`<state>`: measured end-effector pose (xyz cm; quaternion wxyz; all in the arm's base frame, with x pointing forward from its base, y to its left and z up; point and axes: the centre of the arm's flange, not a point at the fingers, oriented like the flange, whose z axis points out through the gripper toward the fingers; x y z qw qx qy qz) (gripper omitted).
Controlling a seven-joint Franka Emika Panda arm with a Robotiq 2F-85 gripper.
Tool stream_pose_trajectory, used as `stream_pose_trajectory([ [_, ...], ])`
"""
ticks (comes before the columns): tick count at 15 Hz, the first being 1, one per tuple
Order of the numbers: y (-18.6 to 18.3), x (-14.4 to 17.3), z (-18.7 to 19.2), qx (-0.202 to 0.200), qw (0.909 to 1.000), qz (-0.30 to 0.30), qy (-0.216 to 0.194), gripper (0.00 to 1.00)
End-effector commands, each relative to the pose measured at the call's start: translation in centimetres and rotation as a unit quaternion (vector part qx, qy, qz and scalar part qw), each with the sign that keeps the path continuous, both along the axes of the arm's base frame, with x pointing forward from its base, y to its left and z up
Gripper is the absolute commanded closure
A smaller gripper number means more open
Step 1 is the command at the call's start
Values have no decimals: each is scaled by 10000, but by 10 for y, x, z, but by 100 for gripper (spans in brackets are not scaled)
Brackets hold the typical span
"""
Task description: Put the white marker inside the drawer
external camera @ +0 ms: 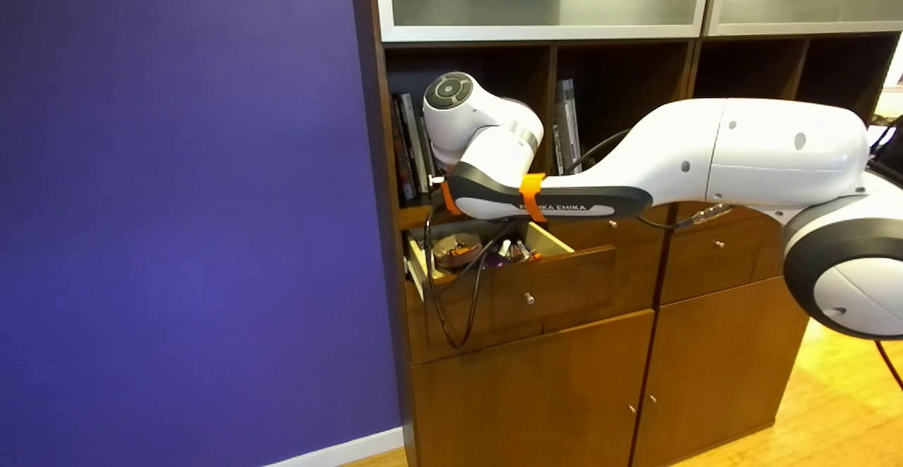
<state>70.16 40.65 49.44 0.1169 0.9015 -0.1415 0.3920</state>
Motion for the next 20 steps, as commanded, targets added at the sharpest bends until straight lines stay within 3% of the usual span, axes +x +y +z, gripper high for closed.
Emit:
stream_pose_trajectory([
  [1,16,33,11,-49,9998,-57,184,0],
  [2,14,34,12,-27,9998,-60,199,3],
  [3,11,34,12,13,9998,-53,182,26],
  [5,6,35,13,125,9998,0,141,32],
  [14,-6,37,12,765,9961,30,427,95],
  [16,-6,35,15,891,9948,47,497,100],
  [20,-6,32,22,1019,9933,47,549,100],
])
